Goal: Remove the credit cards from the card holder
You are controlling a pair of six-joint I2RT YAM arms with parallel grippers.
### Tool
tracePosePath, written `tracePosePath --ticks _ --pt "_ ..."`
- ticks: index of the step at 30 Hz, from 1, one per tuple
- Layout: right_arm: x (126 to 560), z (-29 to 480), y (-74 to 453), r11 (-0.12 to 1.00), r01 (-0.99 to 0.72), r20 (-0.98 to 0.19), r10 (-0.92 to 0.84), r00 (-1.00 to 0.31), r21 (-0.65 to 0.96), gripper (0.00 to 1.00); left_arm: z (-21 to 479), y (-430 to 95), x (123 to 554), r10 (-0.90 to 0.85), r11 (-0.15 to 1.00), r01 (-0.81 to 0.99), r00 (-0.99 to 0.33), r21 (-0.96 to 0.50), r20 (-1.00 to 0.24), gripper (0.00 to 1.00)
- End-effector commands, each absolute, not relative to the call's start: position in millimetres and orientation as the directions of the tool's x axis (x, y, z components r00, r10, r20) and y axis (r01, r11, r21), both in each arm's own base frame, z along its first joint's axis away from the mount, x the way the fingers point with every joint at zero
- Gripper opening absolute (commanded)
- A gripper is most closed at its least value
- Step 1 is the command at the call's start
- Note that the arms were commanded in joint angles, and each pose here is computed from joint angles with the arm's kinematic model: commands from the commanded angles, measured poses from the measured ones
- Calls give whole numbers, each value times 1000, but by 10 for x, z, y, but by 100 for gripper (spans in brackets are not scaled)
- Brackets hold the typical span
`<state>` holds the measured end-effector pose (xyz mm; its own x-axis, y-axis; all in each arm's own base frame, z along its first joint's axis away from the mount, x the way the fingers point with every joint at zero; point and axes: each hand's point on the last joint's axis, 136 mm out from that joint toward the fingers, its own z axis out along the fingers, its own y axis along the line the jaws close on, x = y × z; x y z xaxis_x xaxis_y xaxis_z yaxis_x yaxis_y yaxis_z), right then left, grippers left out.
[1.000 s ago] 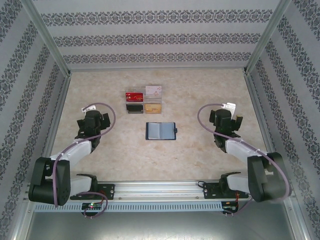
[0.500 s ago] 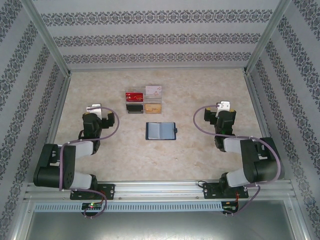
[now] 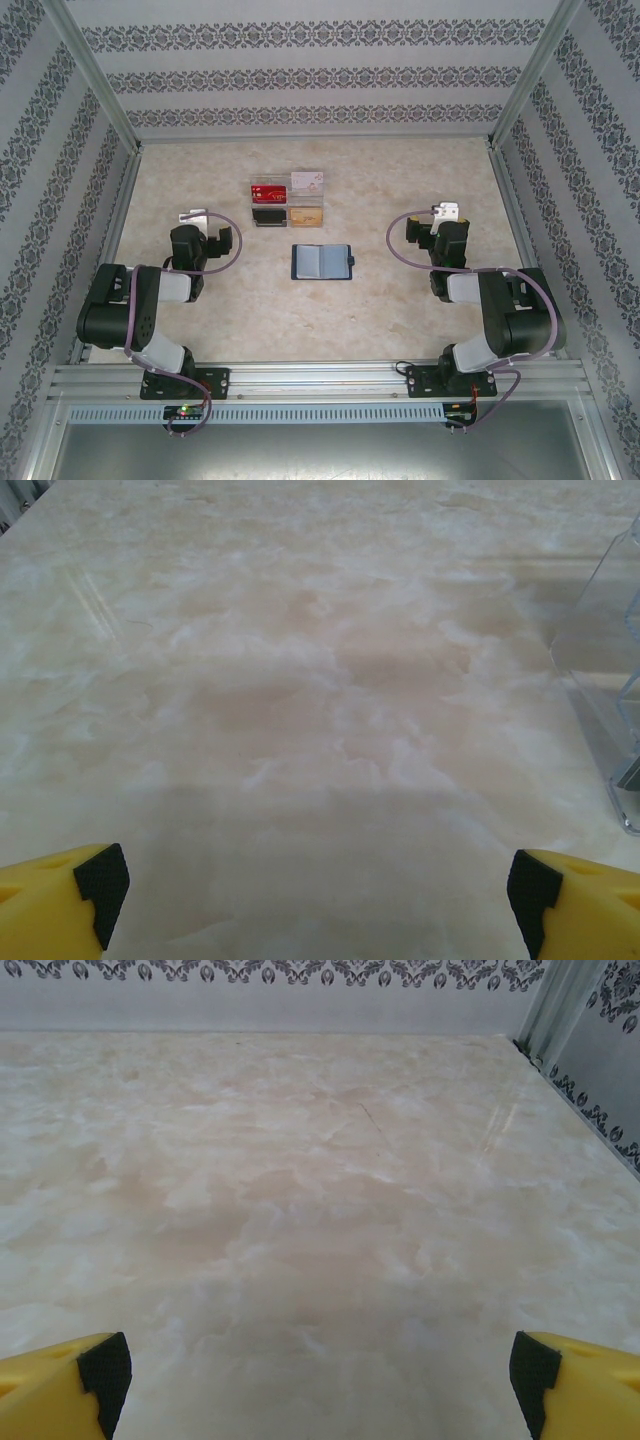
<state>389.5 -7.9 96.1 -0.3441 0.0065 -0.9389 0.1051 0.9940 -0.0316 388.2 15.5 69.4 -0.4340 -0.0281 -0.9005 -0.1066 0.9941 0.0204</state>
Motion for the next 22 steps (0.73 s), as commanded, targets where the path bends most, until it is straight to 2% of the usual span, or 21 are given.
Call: tracePosePath --ticks 1,20,22 --pt "3958 1063 -72 995 96 -952 22 -307 -8 98 837 202 3970 -25 993 -120 -384 23 -923 99" --pt "3951 1066 -72 996 94 -953 24 -303 -5 98 835 156 3990 -16 996 -92 -390 22 -921 99" --pt "3927 1069 71 1000 5 -956 -6 -295 -8 98 832 159 3987 -17 995 -93 -390 21 -921 99"
